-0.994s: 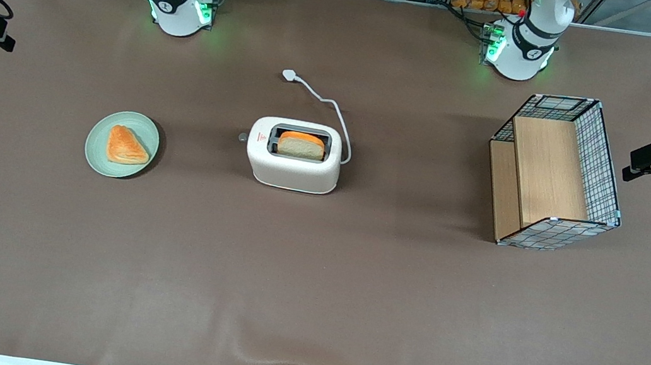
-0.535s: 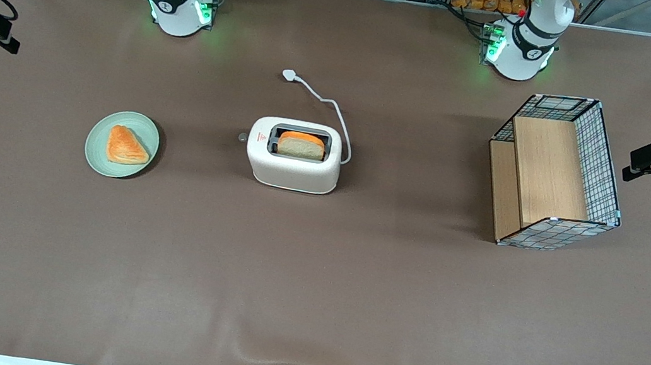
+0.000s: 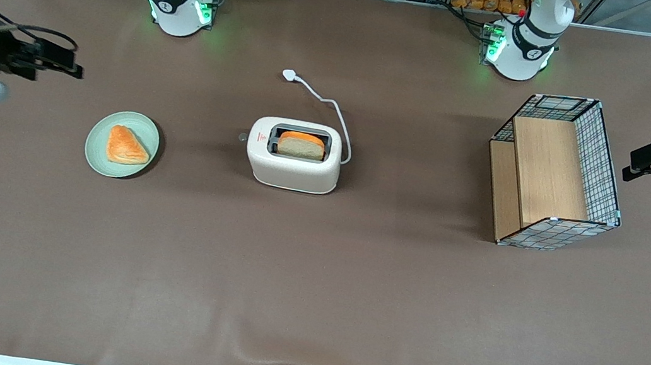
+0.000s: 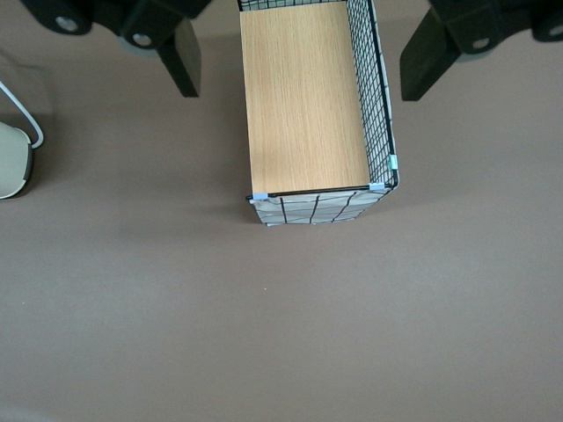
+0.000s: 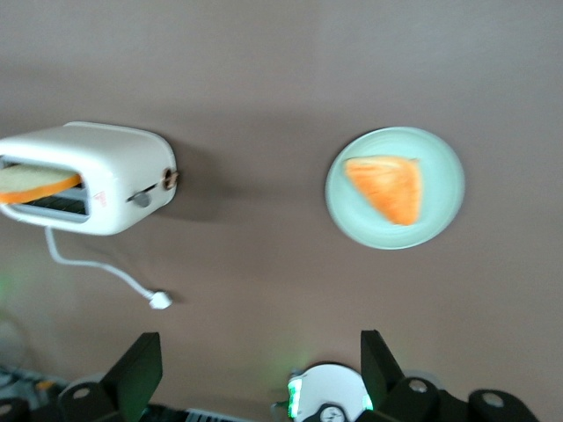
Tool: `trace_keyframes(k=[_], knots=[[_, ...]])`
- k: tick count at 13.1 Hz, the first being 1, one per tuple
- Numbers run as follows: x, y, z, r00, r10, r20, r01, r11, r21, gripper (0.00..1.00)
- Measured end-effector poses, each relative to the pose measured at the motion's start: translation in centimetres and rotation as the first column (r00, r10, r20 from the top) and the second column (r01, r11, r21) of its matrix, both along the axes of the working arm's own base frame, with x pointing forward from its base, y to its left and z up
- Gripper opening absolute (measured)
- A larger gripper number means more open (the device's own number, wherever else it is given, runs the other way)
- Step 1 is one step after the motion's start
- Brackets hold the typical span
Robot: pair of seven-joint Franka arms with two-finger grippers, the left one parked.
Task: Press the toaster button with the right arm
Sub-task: 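Move the right gripper over the plate to the toaster's grey lever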
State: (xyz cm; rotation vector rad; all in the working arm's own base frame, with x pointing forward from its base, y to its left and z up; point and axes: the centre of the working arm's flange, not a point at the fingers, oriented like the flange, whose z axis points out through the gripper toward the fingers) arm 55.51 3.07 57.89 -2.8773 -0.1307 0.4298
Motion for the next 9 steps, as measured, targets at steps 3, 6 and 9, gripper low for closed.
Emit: trace_keyframes(k=[3,6,9], knots=[[0.5,2.9,-4.9,0.994,0.027,-0.103,-0.019,0.997,0.079,1.0],[0.3,5.2,-10.7,0.977,0.031,-0.209,0.0,0.989,0.149,1.0],[-0.3,6.9,-15.5,0.973,0.009,-0.231,0.032,0.984,0.174,0.77]])
